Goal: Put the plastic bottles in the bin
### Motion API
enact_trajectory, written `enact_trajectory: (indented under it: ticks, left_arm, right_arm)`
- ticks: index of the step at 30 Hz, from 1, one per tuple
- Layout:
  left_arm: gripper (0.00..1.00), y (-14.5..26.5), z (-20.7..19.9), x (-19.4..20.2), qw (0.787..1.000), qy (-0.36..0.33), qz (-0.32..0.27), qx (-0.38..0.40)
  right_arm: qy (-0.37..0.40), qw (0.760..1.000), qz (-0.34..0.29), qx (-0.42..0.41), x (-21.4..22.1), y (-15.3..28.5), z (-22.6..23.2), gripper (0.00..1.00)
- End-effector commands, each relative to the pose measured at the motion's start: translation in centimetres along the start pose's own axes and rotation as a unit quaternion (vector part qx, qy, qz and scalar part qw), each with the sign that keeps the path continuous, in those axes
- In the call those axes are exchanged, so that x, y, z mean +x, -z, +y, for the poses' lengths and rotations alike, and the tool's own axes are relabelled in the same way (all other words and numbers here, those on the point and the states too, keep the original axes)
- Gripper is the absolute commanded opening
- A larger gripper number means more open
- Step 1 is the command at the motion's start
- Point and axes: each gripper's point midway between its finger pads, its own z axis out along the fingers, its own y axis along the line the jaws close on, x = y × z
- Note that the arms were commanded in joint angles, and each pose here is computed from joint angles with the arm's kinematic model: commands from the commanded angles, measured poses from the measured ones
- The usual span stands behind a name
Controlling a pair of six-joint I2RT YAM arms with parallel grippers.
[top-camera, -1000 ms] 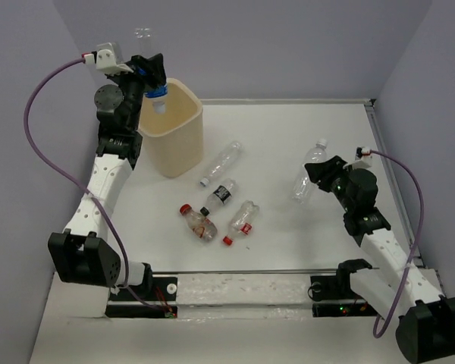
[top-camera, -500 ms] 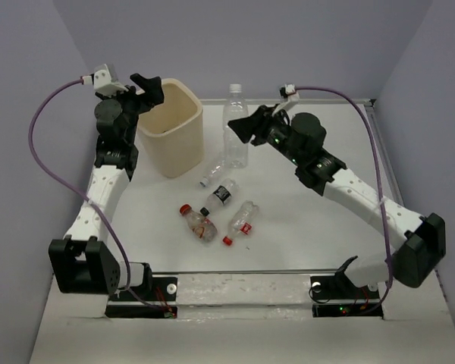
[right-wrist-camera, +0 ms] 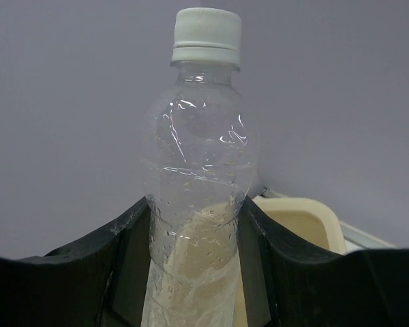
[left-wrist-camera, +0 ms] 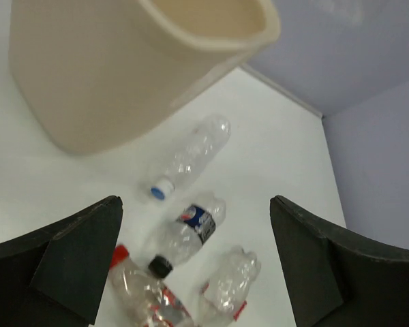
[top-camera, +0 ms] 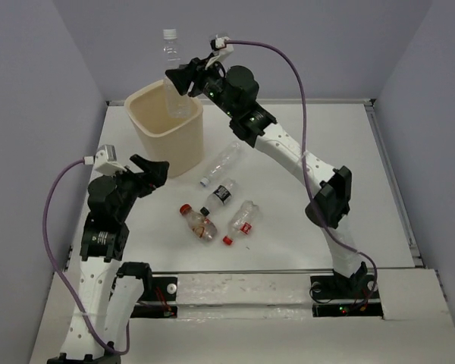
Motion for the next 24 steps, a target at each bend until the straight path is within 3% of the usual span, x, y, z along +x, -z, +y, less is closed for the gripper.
enact_trajectory:
  ticks: [1, 4, 8, 9, 10, 13, 16, 17, 18, 22, 23, 24]
  left_arm:
    - [0.99, 3.1, 2.1, 9.3, 0.981, 0.054, 0.184, -0.016]
    - [0.99, 3.9, 3.3, 13.3, 0.961, 0.083, 0.262, -0.029]
    - [0.99, 4.1, 4.7, 15.8, 0.947, 0.094, 0.300, -0.066]
    - [0.99, 4.0, 4.8, 16.5, 0.942, 0.099, 0.313, -0.073]
    - [0.99, 4.1, 5.1, 17.1, 0.938, 0.101, 0.323, -0.079]
    - [0.99, 4.0, 5.7, 18.3, 0.932, 0.108, 0.334, -0.091]
    - [0.99, 3.7, 6.1, 19.0, 0.932, 0.114, 0.331, -0.096]
    - [0.99, 3.5, 6.5, 19.3, 0.933, 0.117, 0.325, -0.103]
    - [0.99, 3.6, 6.6, 19.8, 0.931, 0.115, 0.330, -0.103]
    - [0.99, 3.1, 6.9, 21.3, 0.930, 0.127, 0.325, -0.115]
    - [0.99, 3.2, 7.0, 22.1, 0.926, 0.137, 0.329, -0.122]
    - [0.99, 3.1, 7.1, 22.6, 0.926, 0.138, 0.330, -0.123]
  right_arm:
    - [0.030, 0.998, -0.048, 0.024, 0.4, -3.5, -0.8, 0.33]
    - [0.047, 0.995, -0.081, 0.044, 1.2, -4.8, -1.9, 0.33]
    - [0.080, 0.992, -0.092, 0.043, 4.2, -5.7, -2.1, 0.41]
    - [0.088, 0.991, -0.094, 0.034, 3.9, -5.8, -1.8, 0.58]
    - [0.103, 0.991, -0.085, 0.027, 4.7, -5.9, -1.3, 0.70]
    - [0.142, 0.988, -0.063, 0.014, 5.9, -5.3, 0.2, 0.95]
    - [0.138, 0.989, -0.057, 0.003, 4.3, -3.7, 1.8, 0.98]
    - [0.129, 0.989, -0.072, -0.001, 1.0, -2.6, 2.9, 0.98]
    - [0.124, 0.991, -0.047, 0.004, 3.4, -2.5, 2.1, 0.98]
    - [0.066, 0.997, -0.027, 0.027, 2.9, 2.8, 1.8, 0.96]
    - [0.035, 0.998, -0.047, 0.022, -0.3, 5.2, 2.9, 0.96]
    - [0.028, 0.999, 0.004, 0.042, 4.5, 7.4, 1.0, 0.96]
